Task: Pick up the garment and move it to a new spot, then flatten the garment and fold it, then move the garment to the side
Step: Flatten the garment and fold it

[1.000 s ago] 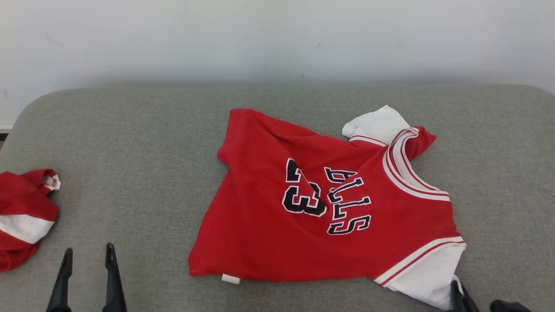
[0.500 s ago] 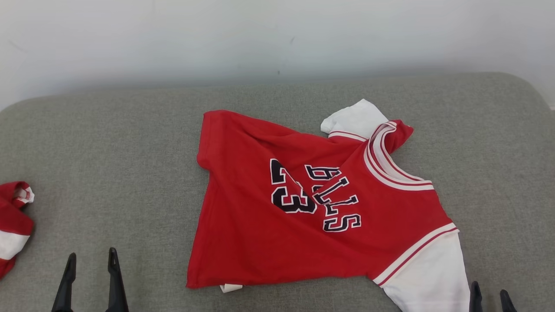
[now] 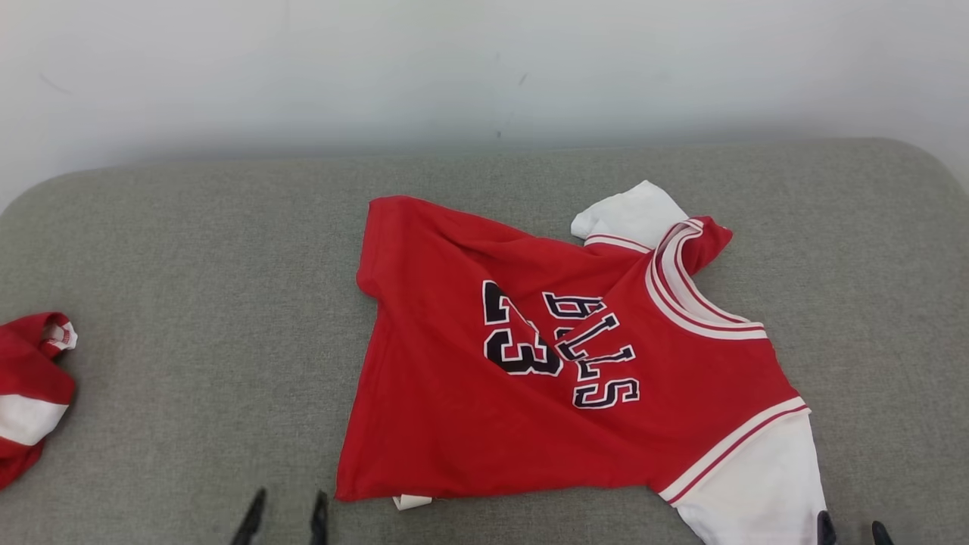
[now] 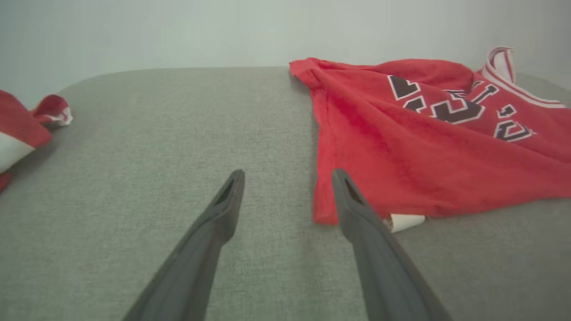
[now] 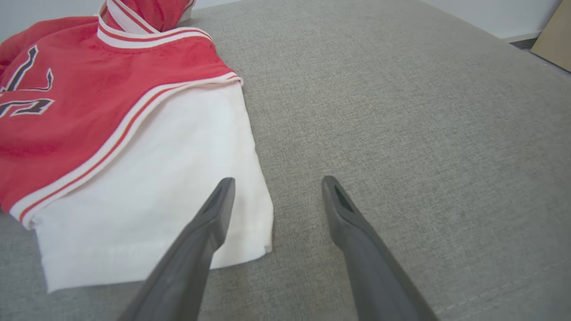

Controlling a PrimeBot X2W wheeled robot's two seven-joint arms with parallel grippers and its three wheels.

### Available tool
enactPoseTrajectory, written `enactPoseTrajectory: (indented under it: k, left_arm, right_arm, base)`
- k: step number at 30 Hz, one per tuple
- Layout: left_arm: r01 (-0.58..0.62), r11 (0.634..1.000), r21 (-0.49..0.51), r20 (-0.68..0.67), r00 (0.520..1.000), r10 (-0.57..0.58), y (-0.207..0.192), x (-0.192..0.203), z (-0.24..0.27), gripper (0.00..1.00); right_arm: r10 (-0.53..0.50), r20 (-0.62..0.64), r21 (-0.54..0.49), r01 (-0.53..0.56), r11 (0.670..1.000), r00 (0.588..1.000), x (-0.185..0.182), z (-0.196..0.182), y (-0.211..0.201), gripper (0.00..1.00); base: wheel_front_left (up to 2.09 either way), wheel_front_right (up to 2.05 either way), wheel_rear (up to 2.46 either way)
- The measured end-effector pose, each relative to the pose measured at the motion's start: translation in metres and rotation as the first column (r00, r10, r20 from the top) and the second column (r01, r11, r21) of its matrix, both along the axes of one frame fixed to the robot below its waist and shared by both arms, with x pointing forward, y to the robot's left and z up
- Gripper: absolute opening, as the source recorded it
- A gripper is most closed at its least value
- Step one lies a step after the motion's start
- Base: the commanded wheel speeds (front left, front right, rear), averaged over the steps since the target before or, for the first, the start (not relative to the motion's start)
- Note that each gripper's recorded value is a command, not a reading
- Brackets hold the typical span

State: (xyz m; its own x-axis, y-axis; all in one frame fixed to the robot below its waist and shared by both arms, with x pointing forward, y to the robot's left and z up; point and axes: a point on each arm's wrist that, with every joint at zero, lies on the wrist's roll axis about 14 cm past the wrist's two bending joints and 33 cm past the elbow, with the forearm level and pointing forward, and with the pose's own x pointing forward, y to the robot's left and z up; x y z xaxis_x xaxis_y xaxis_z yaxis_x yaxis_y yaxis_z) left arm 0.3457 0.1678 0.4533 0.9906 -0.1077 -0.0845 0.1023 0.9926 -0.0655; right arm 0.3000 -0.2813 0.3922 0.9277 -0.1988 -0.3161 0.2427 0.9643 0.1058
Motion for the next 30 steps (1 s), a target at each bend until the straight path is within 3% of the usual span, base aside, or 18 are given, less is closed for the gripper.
enactPoseTrajectory:
  k: [7, 26, 27, 28, 29, 30]
  left_arm:
    - [0.087, 0.996, -0.019, -0.161, 0.983, -0.089, -0.025, -0.008, -0.048, 1.0]
    - [0.171, 0.985, -0.025, -0.219, 0.961, -0.172, -0.039, 0.025, -0.065, 1.0]
    - [0.169, 0.985, -0.032, -0.23, 0.958, -0.171, -0.039, 0.024, -0.068, 1.0]
    - [0.17, 0.985, -0.035, -0.243, 0.954, -0.173, -0.04, 0.023, -0.072, 0.89]
    - [0.164, 0.986, -0.044, -0.258, 0.951, -0.17, -0.04, 0.021, -0.076, 0.24]
    - [0.164, 0.985, -0.052, -0.273, 0.946, -0.172, -0.042, 0.019, -0.08, 0.0]
  right_arm:
    - [0.035, -0.065, 0.013, -0.034, 0.999, 0.997, -0.003, -0.019, 0.013, 1.0]
    - [0.069, -0.113, 0.018, -0.067, 0.998, 0.991, -0.005, -0.031, 0.027, 1.0]
    - [0.071, -0.115, 0.016, -0.07, 0.997, 0.991, -0.005, -0.031, 0.027, 0.94]
    - [0.072, -0.115, 0.016, -0.071, 0.997, 0.991, -0.005, -0.031, 0.028, 0.79]
    - [0.076, -0.117, 0.017, -0.074, 0.997, 0.99, -0.005, -0.031, 0.029, 0.3]
    - [0.082, -0.117, 0.019, -0.081, 0.997, 0.99, -0.004, -0.031, 0.031, 0.0]
  base:
    - [0.0, 0.0, 0.0]
    - [0.0, 0.0, 0.0]
    - [0.0, 0.0, 0.0]
    - [0.0, 0.0, 0.0]
    - [0.0, 0.0, 0.0]
    - [0.0, 0.0, 0.0]
